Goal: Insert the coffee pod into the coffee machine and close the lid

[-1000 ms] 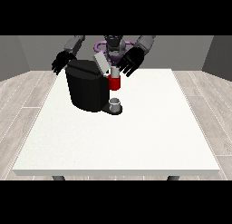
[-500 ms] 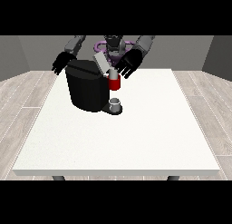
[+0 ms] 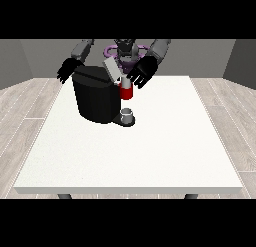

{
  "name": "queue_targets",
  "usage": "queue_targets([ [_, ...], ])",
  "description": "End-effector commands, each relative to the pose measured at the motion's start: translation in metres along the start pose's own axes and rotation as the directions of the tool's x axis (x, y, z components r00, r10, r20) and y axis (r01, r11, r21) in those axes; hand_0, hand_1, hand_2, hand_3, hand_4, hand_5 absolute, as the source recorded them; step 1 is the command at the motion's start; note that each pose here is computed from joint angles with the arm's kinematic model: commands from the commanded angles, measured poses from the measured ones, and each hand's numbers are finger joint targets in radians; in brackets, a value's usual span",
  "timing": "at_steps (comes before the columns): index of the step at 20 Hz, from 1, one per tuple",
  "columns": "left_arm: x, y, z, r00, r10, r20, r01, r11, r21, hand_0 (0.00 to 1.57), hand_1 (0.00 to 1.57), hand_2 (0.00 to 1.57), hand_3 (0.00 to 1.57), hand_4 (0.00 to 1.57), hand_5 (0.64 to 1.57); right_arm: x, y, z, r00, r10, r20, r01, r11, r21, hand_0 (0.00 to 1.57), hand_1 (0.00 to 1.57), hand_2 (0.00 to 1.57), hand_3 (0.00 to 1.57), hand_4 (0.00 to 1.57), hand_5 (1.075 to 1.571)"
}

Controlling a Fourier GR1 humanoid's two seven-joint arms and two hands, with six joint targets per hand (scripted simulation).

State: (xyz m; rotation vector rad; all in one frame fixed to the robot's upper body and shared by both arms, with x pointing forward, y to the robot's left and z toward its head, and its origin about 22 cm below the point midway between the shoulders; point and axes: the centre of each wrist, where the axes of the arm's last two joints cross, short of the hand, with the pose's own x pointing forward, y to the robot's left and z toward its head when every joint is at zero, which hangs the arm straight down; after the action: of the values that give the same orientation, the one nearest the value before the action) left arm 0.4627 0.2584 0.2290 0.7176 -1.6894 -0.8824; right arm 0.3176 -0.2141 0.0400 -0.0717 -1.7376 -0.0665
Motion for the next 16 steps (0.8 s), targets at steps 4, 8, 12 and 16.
queue_targets([
  [4, -0.005, -0.017, 0.001, 1.0, 0.015, -0.009, -0.015, 0.999, -0.034, 1.22, 1.22, 1.25, 1.15, 0.47, 1.571, 0.0, -0.009, -0.001, 1.0, 0.008, -0.015, -0.008, 1.0, -0.004, 0.0, 0.0, 0.0, 0.0, 0.37, 1.571],
  [8, -0.001, -0.018, -0.001, 0.999, 0.006, -0.039, -0.008, 0.998, -0.063, 1.16, 1.16, 1.19, 1.06, 0.46, 1.571, -0.003, 0.004, 0.003, 0.999, -0.001, -0.033, 0.001, 1.0, -0.003, 0.0, 0.0, 0.0, 0.0, 0.4, 1.571],
  [12, -0.006, -0.006, 0.002, 0.999, -0.034, -0.008, 0.034, 0.999, -0.038, 1.12, 1.12, 1.16, 0.99, 0.44, 1.571, 0.004, -0.004, -0.001, 1.0, -0.002, -0.006, 0.002, 1.0, -0.022, 0.0, 0.0, 0.0, 0.0, 0.43, 1.571],
  [16, -0.002, 0.026, 0.002, 0.998, -0.059, -0.002, 0.059, 0.998, 0.008, 1.07, 1.07, 1.12, 0.95, 0.38, 1.571, -0.007, -0.006, 0.002, 0.999, -0.018, 0.03, 0.018, 1.0, -0.015, 0.0, 0.0, 0.0, 0.0, 0.46, 1.571],
])
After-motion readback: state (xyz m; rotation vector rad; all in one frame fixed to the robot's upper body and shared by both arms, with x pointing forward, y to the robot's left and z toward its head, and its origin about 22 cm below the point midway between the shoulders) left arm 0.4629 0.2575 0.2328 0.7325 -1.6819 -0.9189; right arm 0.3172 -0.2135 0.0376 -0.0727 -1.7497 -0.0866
